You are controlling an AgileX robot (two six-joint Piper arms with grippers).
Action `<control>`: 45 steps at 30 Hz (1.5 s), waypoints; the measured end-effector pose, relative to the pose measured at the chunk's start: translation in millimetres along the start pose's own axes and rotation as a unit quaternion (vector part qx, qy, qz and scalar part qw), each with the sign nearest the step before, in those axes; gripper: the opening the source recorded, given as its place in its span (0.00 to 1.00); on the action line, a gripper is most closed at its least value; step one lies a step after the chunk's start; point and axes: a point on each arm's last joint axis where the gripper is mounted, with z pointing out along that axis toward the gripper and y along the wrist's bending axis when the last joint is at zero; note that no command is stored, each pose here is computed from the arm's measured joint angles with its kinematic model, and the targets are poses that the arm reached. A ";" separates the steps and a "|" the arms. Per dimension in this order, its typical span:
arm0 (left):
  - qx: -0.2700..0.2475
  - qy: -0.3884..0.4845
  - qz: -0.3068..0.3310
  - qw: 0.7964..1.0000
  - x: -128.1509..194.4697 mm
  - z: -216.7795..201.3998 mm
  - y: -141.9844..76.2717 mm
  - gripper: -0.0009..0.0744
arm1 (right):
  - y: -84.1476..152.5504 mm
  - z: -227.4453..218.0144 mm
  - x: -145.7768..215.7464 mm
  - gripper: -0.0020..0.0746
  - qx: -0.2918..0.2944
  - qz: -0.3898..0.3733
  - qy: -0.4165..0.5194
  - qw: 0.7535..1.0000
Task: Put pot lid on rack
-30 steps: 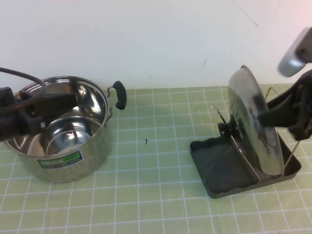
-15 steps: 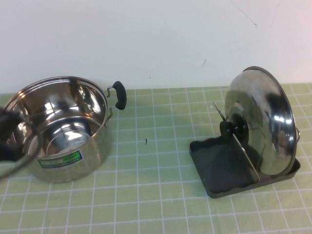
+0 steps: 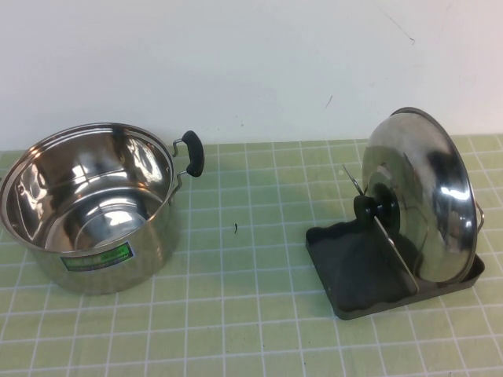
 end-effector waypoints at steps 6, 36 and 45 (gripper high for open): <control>0.022 -0.072 0.035 0.997 -9.8 -32.2 -18.3 0.01 | 2.4 4.3 21.7 0.02 0.015 0.064 0.002 0.998; 0.275 -0.007 0.041 0.961 7.4 -49.6 -64.1 0.01 | -11.5 -3.4 92.4 0.02 0.206 0.081 0.102 0.970; 0.276 -0.007 0.042 0.960 7.4 -49.7 -64.3 0.01 | 5.3 -32.7 167.8 0.02 0.349 0.117 0.207 0.906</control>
